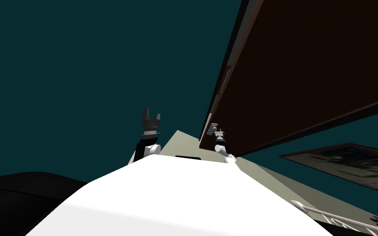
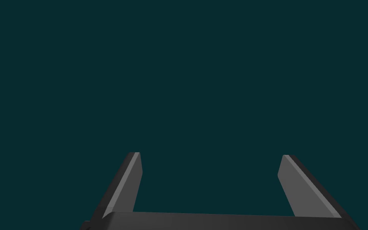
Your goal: Pull the door open
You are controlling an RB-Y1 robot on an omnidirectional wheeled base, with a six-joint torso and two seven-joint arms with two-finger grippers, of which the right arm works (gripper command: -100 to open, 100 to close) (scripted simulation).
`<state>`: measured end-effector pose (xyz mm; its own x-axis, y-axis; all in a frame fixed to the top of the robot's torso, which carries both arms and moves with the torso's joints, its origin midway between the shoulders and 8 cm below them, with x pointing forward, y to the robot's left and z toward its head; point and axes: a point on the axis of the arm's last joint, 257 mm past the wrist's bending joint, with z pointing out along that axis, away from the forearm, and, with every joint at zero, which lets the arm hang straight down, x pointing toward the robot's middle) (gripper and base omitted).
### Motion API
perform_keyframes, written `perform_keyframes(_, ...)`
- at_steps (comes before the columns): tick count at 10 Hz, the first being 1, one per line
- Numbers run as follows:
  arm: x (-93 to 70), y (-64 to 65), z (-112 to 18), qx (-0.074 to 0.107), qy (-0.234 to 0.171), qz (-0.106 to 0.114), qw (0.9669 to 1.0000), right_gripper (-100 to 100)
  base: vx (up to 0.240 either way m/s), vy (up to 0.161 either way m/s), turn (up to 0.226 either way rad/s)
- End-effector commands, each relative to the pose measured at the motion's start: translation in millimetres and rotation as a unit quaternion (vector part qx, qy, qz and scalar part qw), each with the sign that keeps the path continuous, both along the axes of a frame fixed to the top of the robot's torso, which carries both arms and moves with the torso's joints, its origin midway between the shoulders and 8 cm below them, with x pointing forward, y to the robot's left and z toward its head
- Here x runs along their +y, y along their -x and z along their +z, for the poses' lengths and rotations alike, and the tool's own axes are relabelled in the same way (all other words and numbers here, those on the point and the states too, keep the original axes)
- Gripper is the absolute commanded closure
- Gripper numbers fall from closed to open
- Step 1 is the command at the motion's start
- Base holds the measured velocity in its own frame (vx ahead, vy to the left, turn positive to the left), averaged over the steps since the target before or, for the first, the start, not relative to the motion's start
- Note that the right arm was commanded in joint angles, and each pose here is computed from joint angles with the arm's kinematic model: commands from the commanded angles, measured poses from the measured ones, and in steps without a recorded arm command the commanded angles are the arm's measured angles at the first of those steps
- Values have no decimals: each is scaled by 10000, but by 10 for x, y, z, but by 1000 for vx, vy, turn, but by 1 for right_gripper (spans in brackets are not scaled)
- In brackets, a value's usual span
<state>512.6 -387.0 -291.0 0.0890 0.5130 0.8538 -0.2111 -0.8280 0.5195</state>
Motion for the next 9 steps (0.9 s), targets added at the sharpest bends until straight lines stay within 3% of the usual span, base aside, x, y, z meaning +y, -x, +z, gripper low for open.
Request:
perform_keyframes(1, 203, -54, 32, -116, -247, 138, 9995, -100, -88, -15, 8)
perform_keyframes(3, 291, -16, 10, -198, -848, 141, 9961, -100, -75, -21, 12)
perform_keyframes(7, 291, -16, 10, -198, -848, 141, 9961, -100, -12, -3, 4)
perform_keyframes(9, 380, 22, -12, -274, -1446, 142, 9890, -100, -47, -25, 11)
